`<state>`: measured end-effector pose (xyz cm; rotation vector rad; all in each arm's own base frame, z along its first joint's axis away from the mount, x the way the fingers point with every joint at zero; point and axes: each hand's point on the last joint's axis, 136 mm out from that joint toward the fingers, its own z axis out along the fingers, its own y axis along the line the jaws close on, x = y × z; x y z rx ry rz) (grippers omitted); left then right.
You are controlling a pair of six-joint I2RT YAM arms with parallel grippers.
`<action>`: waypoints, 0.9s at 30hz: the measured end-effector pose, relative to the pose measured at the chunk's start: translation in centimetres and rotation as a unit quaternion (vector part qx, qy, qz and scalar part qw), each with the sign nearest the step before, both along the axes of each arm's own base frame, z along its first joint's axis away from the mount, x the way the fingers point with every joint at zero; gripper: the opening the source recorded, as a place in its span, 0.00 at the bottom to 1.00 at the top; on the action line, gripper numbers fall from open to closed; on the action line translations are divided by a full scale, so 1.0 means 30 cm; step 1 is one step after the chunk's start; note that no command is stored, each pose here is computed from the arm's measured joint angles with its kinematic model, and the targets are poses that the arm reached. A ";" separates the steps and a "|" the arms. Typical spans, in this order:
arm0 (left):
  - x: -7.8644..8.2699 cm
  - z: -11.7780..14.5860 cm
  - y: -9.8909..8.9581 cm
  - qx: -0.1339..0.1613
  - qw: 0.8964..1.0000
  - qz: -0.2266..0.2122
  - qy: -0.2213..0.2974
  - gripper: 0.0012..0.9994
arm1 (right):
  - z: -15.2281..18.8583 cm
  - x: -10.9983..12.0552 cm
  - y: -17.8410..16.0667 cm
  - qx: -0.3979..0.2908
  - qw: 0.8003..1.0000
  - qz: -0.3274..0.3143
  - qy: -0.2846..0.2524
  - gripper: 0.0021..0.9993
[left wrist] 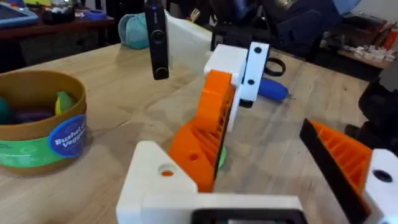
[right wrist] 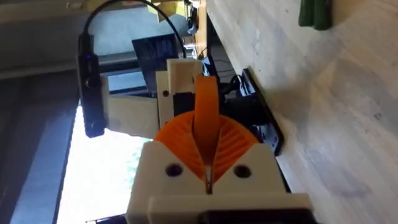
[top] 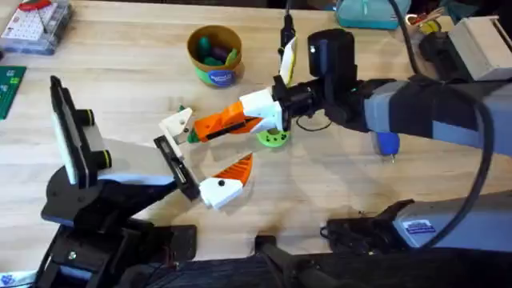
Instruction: Pick up the gripper from the table and insert it into the empty holder that is missing its gripper. Then pick up a screw, insert it into the mounting hole, and use the screwdriver to tighten it. Finally, clean up the table by picking up the vegetable and placing it into the bucket.
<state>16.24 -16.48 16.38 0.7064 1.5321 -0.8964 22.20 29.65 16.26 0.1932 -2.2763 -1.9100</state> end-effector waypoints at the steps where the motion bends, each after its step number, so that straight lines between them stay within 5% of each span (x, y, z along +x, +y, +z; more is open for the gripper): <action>1: 0.003 0.000 0.002 0.000 1.000 0.003 -0.001 1.00 | 0.004 0.000 0.006 0.003 1.000 0.005 -0.001 0.01; 27: 0.031 0.001 0.022 0.002 0.999 0.032 -0.003 1.00 | 0.044 0.051 0.091 0.042 0.996 0.077 0.006 0.01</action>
